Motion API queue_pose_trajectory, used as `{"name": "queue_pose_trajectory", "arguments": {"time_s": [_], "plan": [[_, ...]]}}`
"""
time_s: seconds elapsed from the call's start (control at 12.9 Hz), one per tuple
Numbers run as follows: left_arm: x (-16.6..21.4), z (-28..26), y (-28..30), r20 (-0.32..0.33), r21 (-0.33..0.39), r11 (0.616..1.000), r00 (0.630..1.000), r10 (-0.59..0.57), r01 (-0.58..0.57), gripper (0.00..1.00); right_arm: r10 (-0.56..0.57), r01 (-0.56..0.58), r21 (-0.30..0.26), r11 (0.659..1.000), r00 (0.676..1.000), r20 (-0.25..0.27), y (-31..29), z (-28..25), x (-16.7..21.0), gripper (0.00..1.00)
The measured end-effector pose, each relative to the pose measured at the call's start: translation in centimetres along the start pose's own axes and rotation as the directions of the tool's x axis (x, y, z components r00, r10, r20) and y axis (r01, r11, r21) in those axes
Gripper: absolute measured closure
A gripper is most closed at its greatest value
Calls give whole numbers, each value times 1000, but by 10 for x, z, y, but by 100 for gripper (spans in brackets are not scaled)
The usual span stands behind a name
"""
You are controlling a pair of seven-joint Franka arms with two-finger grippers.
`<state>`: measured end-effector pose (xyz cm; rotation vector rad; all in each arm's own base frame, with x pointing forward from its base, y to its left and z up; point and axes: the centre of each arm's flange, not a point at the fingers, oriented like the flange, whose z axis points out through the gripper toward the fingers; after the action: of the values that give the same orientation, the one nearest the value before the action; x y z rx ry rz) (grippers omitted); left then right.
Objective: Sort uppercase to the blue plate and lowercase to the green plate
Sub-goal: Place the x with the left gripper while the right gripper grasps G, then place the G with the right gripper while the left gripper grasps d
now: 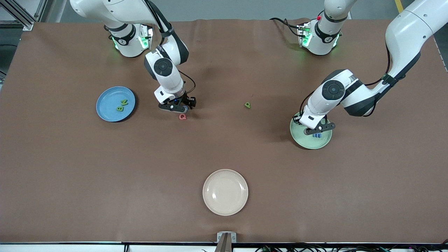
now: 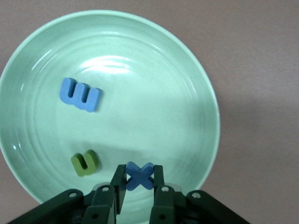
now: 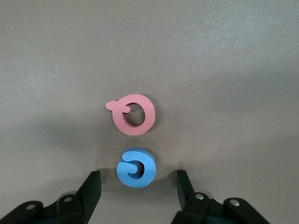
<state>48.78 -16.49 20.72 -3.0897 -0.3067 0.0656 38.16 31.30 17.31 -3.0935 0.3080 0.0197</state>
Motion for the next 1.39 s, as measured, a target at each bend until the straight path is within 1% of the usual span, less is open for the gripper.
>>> {"name": "queue_pose_trajectory", "arguments": {"time_s": [0.15,0.23,0.39,0.46,0.54,0.62,0.7,0.77,0.85,0.93,1.0,1.08,1.16,1.39], "plan": [[-1,10,-7,-4,8,1000,1000,8,-8,73,1,-1,-3,1000,1000,1,1,2,1,31],[-2,12,-8,-1,9,1000,1000,8,-8,73,2,-2,-4,1000,1000,1,1,2,1,31],[-2,12,-8,0,9,1000,1000,9,-9,73,2,-2,0,1000,1000,-2,-1,0,3,37],[-3,13,-8,0,9,1000,1000,9,-9,73,2,-2,2,1000,1000,-4,-2,0,4,37],[-3,13,-8,0,8,1000,1000,10,-10,69,2,-2,4,1000,1000,-5,-3,-1,5,38],[-3,13,-8,1,9,1000,1000,10,-10,69,2,-2,4,1000,1000,-6,-4,0,6,40],[-3,13,-8,1,9,1000,1000,11,-11,61,2,-2,5,1000,1000,-6,-5,-1,7,40],[-3,13,-8,0,8,1000,1000,12,-12,53,3,-3,4,1000,1000,-7,-4,-1,7,44],[-4,11,-6,-3,5,1000,1000,15,-15,44,6,-6,3,1000,1000,-6,-4,-1,8,52],[-6,7,-1,-8,-2,1000,1000,23,-23,33,5,-5,3,1000,1000,-6,-4,-1,8,52],[-9,1,6,-17,-12,999,999,34,-34,24,6,-6,5,1000,1000,-8,-5,-2,9,59],[-14,-8,17,-26,-25,999,999,40,-41,13,6,-6,7,1000,1000,-9,-6,-5,10,65],[-20,-16,28,-29,-35,999,999,35,-36,2,7,-7,5,1000,1000,-8,-5,-3,10,65],[-46,-33,70,-1,-51,999,1000,-1,1,0,11,-11,-1,1000,1000,-3,-2,-4,15,65]]}}
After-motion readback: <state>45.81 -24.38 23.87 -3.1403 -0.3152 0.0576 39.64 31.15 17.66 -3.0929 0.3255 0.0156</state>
